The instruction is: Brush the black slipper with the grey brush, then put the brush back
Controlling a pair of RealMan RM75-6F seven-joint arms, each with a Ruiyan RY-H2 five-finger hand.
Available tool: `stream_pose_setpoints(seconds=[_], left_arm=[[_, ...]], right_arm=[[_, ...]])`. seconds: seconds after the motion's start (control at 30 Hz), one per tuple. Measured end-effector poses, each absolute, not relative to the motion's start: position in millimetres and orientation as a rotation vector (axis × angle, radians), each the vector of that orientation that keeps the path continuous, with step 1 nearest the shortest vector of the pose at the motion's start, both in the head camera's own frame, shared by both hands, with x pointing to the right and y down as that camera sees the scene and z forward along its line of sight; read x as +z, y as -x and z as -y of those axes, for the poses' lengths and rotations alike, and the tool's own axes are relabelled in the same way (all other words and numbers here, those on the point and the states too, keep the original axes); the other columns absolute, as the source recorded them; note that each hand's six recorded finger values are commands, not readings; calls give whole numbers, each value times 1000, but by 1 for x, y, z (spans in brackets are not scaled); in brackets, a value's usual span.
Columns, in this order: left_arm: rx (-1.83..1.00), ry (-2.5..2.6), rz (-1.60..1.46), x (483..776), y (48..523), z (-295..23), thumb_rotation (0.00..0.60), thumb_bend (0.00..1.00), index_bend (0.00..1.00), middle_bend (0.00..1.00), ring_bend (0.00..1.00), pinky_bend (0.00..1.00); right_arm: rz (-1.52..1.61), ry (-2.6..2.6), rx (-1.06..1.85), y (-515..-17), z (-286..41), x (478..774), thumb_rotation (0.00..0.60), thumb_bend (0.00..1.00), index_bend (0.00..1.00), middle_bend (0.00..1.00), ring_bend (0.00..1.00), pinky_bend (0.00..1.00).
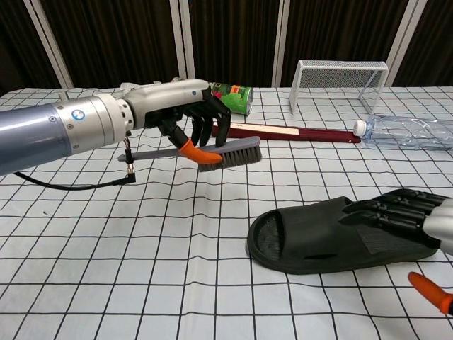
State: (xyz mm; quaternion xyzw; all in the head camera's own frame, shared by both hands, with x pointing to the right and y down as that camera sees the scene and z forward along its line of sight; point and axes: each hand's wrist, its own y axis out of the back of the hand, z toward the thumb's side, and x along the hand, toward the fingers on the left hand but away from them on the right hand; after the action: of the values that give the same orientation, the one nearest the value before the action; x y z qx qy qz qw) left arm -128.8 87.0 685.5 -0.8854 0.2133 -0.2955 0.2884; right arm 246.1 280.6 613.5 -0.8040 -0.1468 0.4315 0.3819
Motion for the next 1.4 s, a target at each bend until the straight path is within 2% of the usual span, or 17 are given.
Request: stream_pose_setpoints(seconds=[0.57,1.4], left_arm=[[-776,2438,-477,698,85,-99,600,866,573,641,560,528],[-703,2592,-469,711,15,-117,600,867,572,645,562,525]], right_arm=[[283,2154,1133,-237,-302,652,572,682,0,13,0,0],[245,2194,1084,-220,-315,657,575,682,0,14,0,0]])
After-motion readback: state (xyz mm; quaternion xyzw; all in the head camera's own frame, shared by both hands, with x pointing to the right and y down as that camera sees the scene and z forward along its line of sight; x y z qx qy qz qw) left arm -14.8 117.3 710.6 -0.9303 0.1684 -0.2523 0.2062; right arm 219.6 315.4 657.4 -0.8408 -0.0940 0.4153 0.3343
